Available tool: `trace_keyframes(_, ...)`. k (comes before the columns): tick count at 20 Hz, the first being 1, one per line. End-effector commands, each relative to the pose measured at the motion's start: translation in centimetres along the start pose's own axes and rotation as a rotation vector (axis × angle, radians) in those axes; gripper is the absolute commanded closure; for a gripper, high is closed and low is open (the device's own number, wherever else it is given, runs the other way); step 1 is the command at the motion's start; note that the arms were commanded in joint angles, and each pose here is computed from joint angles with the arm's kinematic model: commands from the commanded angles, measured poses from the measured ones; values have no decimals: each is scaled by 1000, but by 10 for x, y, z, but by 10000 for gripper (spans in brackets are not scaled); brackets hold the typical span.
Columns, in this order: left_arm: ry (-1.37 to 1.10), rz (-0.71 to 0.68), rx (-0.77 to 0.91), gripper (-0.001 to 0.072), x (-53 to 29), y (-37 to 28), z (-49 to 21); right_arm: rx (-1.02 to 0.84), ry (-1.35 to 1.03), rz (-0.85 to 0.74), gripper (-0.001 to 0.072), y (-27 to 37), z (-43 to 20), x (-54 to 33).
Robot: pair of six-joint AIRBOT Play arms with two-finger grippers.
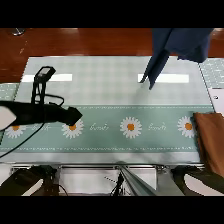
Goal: Fold the shirts.
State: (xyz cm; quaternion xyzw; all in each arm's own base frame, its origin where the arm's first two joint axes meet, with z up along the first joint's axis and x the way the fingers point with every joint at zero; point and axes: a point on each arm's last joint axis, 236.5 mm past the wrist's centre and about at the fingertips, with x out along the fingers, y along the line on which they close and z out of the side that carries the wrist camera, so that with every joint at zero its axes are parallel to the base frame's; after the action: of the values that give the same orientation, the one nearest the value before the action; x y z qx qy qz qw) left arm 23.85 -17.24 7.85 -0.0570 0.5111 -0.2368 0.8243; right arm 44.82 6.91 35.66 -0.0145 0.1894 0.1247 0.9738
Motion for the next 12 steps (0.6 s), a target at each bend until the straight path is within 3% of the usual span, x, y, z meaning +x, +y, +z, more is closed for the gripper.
trace_keyframes(1,-65,-71,-44,3,-11,-16,-16,-132,-164,59,682,43,42,-84)
trace_keyframes(5,-95,40,-41,3,-10,10,-10,-206,-73,170,682,84,13,-123)
trace_keyframes(10,-143,276,14,3,-20,64,2,-218,358,388,682,141,-122,-77)
trace_keyframes(12,-153,305,1,3,-23,72,4,-151,468,464,682,172,-185,-44)
